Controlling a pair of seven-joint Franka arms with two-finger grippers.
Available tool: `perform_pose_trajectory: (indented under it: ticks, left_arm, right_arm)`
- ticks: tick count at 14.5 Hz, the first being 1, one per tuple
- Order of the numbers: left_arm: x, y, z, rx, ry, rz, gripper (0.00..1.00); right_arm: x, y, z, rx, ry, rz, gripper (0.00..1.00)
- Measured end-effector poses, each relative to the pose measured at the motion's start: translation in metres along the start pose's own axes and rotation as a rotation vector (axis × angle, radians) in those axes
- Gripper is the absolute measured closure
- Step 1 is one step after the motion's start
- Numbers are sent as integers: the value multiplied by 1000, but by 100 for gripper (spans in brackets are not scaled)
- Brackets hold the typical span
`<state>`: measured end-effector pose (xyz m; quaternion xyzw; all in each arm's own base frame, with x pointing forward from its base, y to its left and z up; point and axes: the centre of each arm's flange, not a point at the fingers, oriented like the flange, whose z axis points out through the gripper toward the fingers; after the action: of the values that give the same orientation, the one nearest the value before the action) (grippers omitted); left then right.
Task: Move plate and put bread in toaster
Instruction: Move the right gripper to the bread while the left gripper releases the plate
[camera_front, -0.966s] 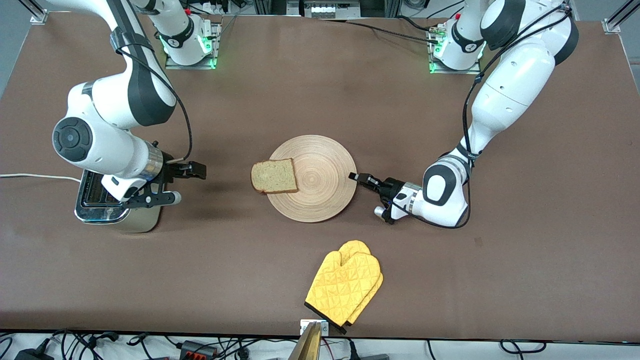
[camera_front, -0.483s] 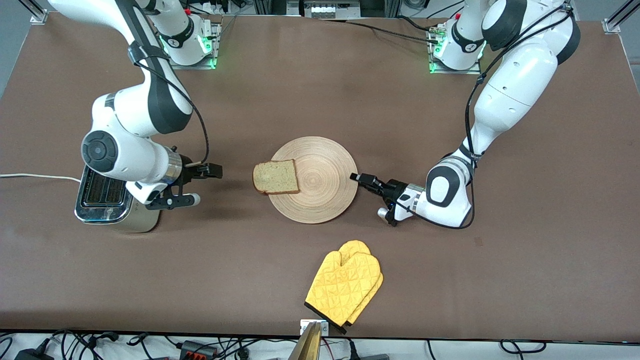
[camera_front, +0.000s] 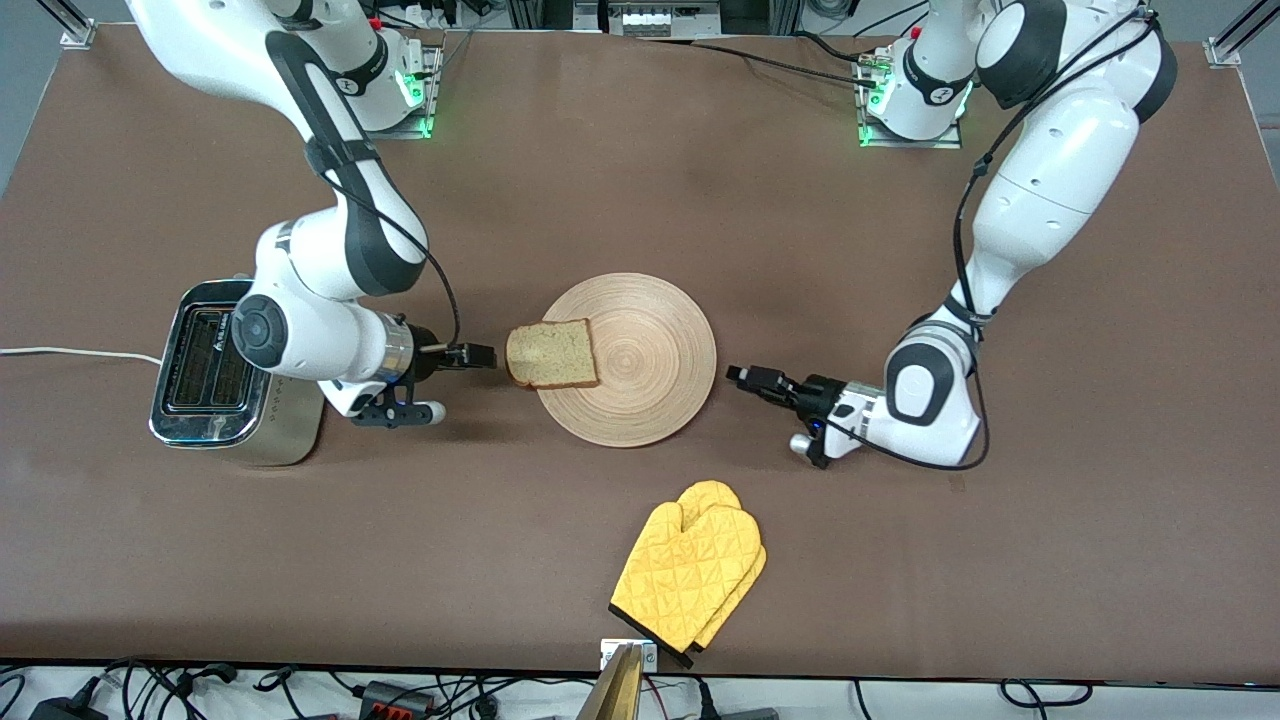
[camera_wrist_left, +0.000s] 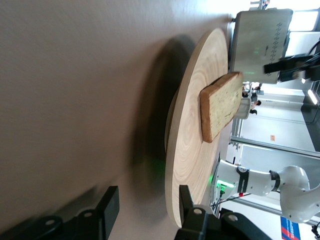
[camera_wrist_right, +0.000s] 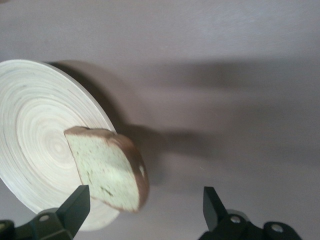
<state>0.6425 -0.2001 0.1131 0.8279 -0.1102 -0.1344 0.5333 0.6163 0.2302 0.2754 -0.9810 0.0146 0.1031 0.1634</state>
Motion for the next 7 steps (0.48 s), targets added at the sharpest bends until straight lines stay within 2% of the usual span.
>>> perform_pose_trajectory:
  ticks: [4,7]
  left_arm:
    - [3,5,-78,-15,17,41,45]
    - [-4,-1,-134,41,-3,72,45]
  right_arm:
    - [4,1,44,107,-44,91,0]
    - [4,2,58,115,-60,104,0]
